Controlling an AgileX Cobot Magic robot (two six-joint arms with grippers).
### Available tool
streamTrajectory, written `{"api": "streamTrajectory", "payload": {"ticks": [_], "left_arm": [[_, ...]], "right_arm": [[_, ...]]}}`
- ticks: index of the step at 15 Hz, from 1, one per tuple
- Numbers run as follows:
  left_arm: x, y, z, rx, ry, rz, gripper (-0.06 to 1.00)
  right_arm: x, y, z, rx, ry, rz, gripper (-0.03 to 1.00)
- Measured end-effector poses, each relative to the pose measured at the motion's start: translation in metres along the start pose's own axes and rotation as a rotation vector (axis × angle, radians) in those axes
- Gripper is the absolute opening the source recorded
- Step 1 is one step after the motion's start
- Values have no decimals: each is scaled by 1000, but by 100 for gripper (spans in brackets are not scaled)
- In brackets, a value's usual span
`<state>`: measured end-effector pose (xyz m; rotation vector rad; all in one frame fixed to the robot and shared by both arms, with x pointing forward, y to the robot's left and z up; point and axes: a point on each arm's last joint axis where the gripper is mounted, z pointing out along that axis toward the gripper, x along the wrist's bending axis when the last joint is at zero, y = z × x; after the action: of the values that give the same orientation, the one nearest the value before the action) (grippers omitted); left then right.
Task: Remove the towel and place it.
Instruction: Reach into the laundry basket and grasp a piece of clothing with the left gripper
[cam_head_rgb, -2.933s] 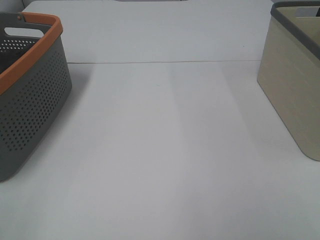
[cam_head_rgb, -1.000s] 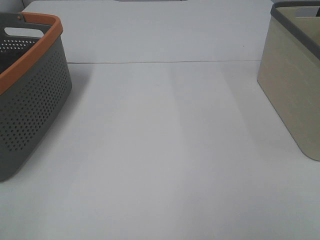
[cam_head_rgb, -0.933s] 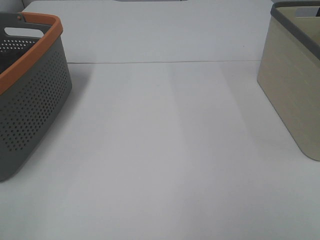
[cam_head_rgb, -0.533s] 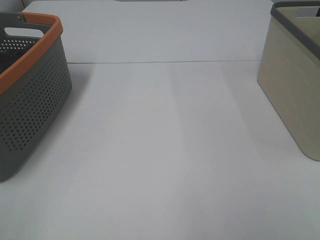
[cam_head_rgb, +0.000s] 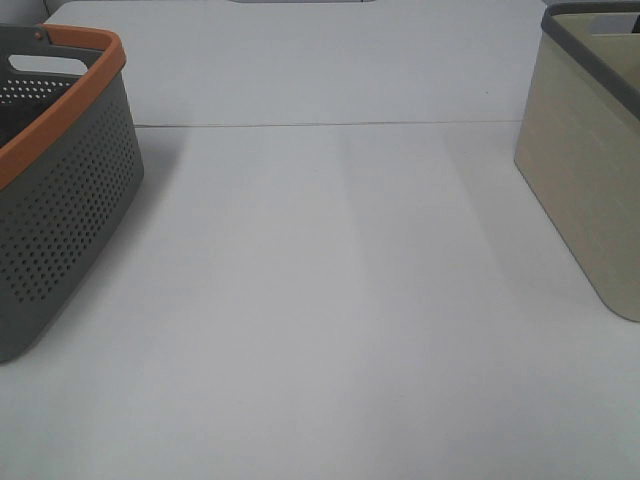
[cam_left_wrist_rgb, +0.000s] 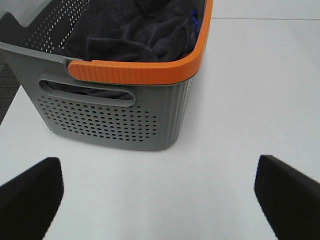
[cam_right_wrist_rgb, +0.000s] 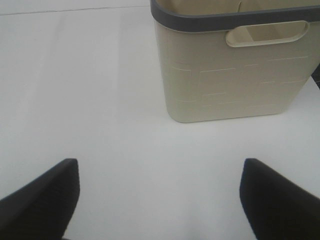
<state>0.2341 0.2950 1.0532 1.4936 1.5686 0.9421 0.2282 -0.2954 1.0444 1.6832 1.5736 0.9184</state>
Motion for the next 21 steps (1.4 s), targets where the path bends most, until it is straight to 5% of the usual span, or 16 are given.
{"api": "streamTrajectory", "payload": {"ticks": [10, 15, 18, 21], "left_arm": [[0, 2, -3, 22, -1, 2, 98], [0, 71, 2, 254, -16, 116, 98], [2, 152, 46, 358, -42, 245, 98], [6, 193, 90, 423, -63, 352, 98]], "right_arm": [[0, 0, 0, 0, 0, 0, 77], [0, 0, 0, 0, 0, 0, 77], [0, 0, 0, 0, 0, 0, 77], [0, 0, 0, 0, 0, 0, 77]]}}
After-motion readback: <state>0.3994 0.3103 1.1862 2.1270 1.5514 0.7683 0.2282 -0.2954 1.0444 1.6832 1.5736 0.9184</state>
